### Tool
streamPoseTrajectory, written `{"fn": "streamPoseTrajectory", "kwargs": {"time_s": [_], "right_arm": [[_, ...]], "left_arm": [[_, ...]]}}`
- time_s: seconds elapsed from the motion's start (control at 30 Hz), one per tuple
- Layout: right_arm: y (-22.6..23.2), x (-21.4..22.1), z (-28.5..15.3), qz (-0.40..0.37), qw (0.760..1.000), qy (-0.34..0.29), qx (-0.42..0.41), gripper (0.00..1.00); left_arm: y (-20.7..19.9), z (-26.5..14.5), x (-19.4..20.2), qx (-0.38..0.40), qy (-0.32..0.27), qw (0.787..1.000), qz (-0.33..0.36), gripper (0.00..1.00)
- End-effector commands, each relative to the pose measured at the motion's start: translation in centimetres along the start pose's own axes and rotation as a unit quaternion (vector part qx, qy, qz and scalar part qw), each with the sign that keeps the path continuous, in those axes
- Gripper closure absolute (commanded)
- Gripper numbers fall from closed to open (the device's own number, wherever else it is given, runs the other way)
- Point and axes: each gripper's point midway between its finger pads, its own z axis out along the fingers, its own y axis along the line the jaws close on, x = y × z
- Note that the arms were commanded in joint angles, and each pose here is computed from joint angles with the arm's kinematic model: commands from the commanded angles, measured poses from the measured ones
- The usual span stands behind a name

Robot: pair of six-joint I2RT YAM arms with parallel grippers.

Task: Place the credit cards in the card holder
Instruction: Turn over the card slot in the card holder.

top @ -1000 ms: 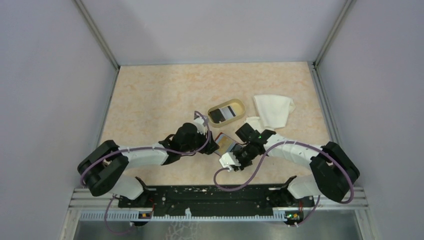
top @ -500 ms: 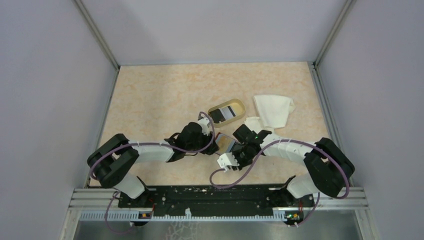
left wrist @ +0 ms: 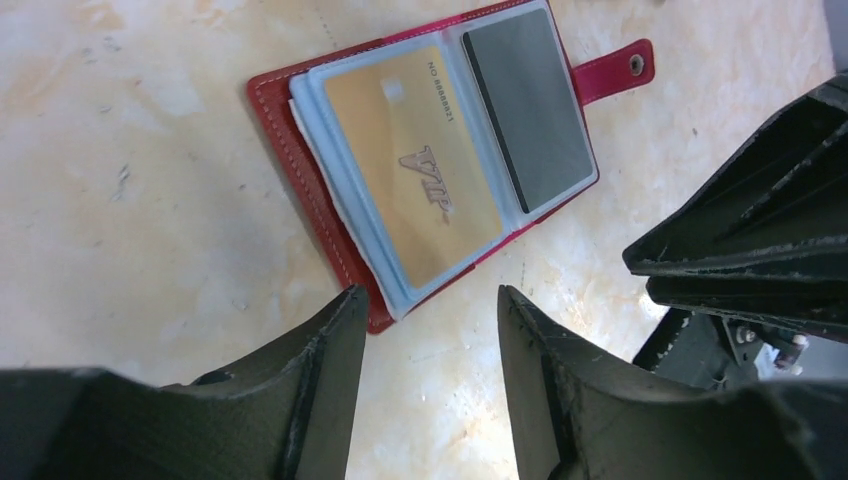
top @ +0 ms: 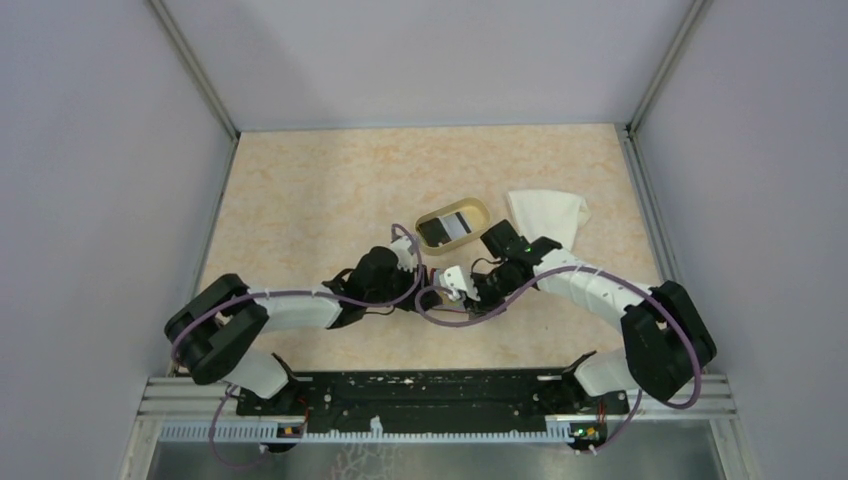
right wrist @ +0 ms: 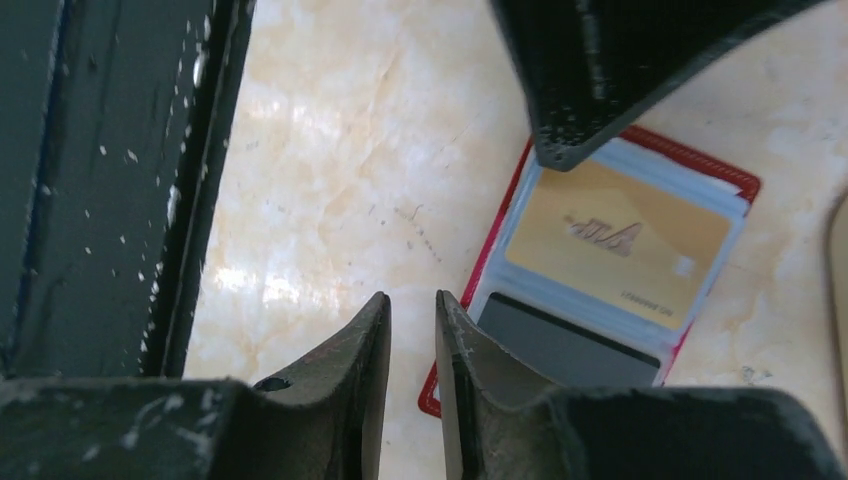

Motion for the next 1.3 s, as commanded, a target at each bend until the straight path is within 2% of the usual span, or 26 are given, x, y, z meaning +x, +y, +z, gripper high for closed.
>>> {"fn": "streamPoseTrajectory", "kwargs": {"time_s": [0.0,0.07,0.2,0.4,0.73,1.27], "right_arm": [[-2.2,-4.6,-1.3,0.092,0.992,-0.081,0.030,0.76],[-3.5,-4.1,-1.1,0.129,0.988,-0.069,0.054,0.77],[-5.3,-1.9,-0.7,0.172,0.980,-0.025,0.095,0.86],[-7.6,0.6,-1.2,0.223,0.960,0.003,0.167,0.92],[-7.6,3.0,0.2,0.268,0.950,0.045,0.155,0.94],[-7.4,4.1,0.9,0.286,0.945,0.065,0.147,0.95]], "left_arm": [[-0.6,-1.7,-2.3,0.004,-0.060,0.998,-0.023,0.41],[-1.3,-1.8,-2.4,0.020,-0.062,0.998,-0.026,0.41],[-2.2,-1.4,-2.5,0.049,-0.067,0.996,-0.033,0.42],[-1.8,0.2,-2.5,0.042,-0.061,0.996,-0.042,0.47],[-1.3,1.8,-2.1,0.030,-0.040,0.998,-0.037,0.46],[0.6,1.8,-1.4,-0.027,-0.013,0.999,-0.035,0.42]]}}
